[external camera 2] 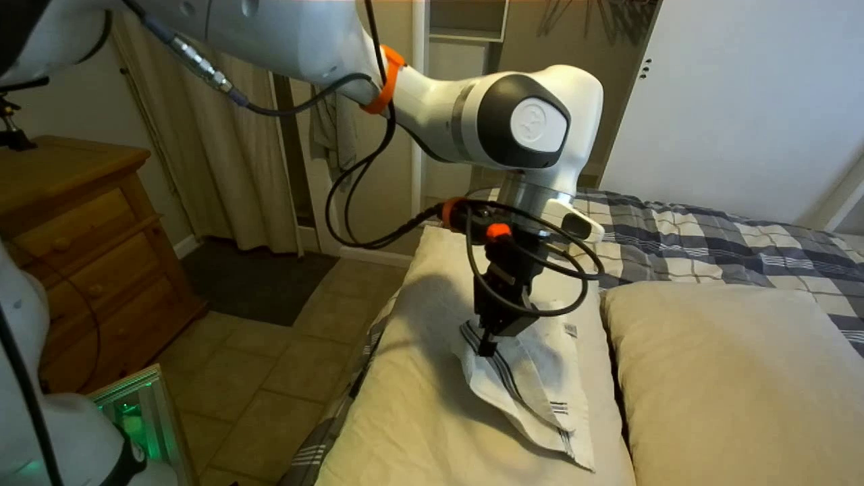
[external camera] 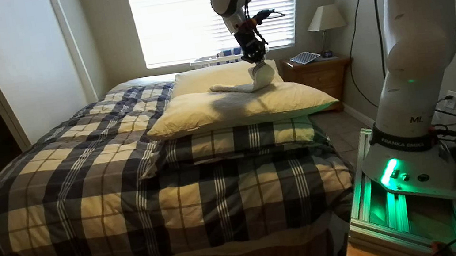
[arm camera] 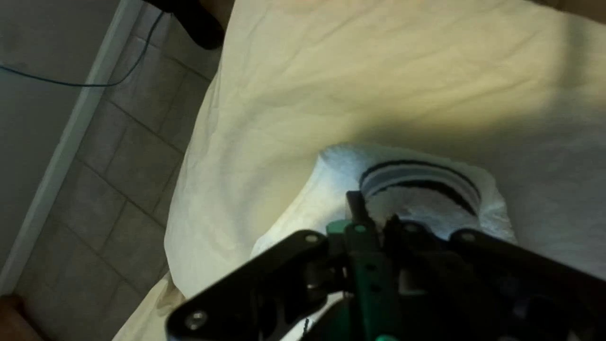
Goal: Unfold the towel
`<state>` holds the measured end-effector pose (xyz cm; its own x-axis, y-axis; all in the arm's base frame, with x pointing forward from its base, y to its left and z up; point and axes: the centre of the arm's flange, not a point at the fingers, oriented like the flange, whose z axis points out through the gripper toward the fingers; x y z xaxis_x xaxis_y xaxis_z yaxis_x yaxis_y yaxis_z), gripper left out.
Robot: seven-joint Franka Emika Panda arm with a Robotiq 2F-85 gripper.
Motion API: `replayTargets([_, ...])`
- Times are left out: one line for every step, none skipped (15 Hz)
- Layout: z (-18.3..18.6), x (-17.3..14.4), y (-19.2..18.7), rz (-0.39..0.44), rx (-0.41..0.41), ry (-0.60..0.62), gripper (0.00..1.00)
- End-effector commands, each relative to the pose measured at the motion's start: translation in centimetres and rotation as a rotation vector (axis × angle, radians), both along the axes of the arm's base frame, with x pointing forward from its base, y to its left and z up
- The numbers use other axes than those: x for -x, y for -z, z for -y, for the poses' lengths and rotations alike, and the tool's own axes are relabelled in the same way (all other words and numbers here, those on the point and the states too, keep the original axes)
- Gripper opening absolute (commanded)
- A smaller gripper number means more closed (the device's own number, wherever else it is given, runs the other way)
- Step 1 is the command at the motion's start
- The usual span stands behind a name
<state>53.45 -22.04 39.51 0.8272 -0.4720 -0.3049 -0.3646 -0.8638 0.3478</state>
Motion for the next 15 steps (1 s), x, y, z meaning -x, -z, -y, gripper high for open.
replayTargets([0.1, 3.2, -1.8, -0.064, -0.040, -0.040, 0.01])
replayTargets([0.2, 3.6, -1.9, -0.083, -0.046, -0.043, 0.01])
replayTargets([0.4, 4.0, -1.8, -0.094, -0.038, -0.033, 0.01])
replayTargets([0.6, 4.3, -1.7, -0.108, -0.030, -0.024, 0.01])
replayTargets([0.8, 4.6, -1.6, -0.122, -0.023, -0.020, 0.01])
replayTargets([1.0, 4.9, -1.2, -0.131, -0.012, -0.022, 0.01])
replayTargets([1.2, 5.1, -0.6, -0.143, 0.003, -0.019, 0.01])
replayTargets([1.4, 5.2, -0.2, -0.159, 0.007, -0.019, 0.01])
replayTargets([1.5, 5.5, 0.3, -0.174, 0.016, -0.023, 0.01])
replayTargets([1.6, 5.7, 0.6, -0.185, 0.018, -0.029, 0.01])
replayTargets([1.5, 5.9, 0.8, -0.188, 0.017, -0.040, 0.01])
replayTargets([1.4, 6.0, 0.9, -0.193, 0.012, -0.043, 0.01])
replayTargets([1.3, 6.1, 0.8, -0.203, -0.004, -0.047, 0.01])
replayTargets([1.2, 6.3, 0.5, -0.205, -0.014, -0.055, 0.01])
replayTargets([1.1, 6.4, 0.2, -0.206, -0.023, -0.069, 0.01])
